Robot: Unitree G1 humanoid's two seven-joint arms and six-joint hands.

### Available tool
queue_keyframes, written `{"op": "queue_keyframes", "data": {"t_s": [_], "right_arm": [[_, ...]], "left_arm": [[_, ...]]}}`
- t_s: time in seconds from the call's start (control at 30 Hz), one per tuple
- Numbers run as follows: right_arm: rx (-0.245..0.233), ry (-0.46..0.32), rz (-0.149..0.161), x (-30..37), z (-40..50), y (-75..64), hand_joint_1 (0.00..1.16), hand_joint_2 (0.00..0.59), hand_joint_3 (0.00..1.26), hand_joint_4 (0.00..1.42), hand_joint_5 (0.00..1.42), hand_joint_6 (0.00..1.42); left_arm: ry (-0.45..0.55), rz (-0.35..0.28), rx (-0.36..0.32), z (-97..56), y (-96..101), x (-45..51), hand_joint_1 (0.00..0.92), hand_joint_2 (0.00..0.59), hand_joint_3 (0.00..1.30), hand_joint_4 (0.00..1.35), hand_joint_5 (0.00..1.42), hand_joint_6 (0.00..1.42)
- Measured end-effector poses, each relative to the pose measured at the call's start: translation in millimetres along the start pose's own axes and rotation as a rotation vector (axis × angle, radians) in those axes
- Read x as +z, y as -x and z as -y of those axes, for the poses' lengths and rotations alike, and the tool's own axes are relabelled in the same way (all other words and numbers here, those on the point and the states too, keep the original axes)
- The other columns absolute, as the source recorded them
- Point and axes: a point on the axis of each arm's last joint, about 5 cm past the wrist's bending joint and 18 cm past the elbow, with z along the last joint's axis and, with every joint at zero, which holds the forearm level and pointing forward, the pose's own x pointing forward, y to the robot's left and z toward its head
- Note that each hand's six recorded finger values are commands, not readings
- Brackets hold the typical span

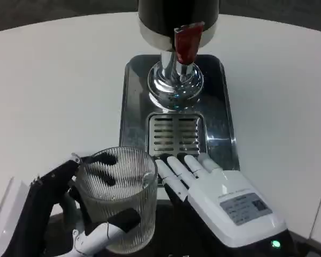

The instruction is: Grasp the cup under the faucet to collect the drink, then remove the cup.

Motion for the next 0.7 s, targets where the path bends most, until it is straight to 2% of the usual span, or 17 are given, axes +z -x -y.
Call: {"op": "queue_keyframes", "data": {"t_s": [0.23, 0.4, 0.53, 0.7], "right_arm": [[0.009, -0.005, -0.004, 0.2, -0.2, 0.1, 0.71, 0.313, 0.00, 0.00, 0.00, 0.00], [0.020, -0.003, -0.024, -0.4, -1.0, 2.0, 0.70, 0.315, 0.00, 0.00, 0.00, 0.00], [0.023, -0.001, -0.056, -1.8, -0.9, 6.0, 0.70, 0.315, 0.00, 0.00, 0.00, 0.00], [0.015, -0.004, -0.124, -5.2, 1.6, 15.4, 0.70, 0.316, 0.00, 0.00, 0.00, 0.00]], "left_arm": [[0.002, 0.003, 0.001, 0.6, -2.4, -1.4, 0.557, 0.196, 1.00, 1.13, 0.99, 1.25], [0.013, 0.010, -0.002, 3.2, -6.7, -3.6, 0.557, 0.196, 1.00, 1.13, 0.99, 1.25], [0.024, 0.024, -0.004, 6.6, -13.7, -6.0, 0.557, 0.196, 1.00, 1.13, 0.99, 1.25], [0.017, 0.047, -0.002, 11.1, -27.6, -10.9, 0.556, 0.196, 1.00, 1.13, 0.99, 1.25]]}}
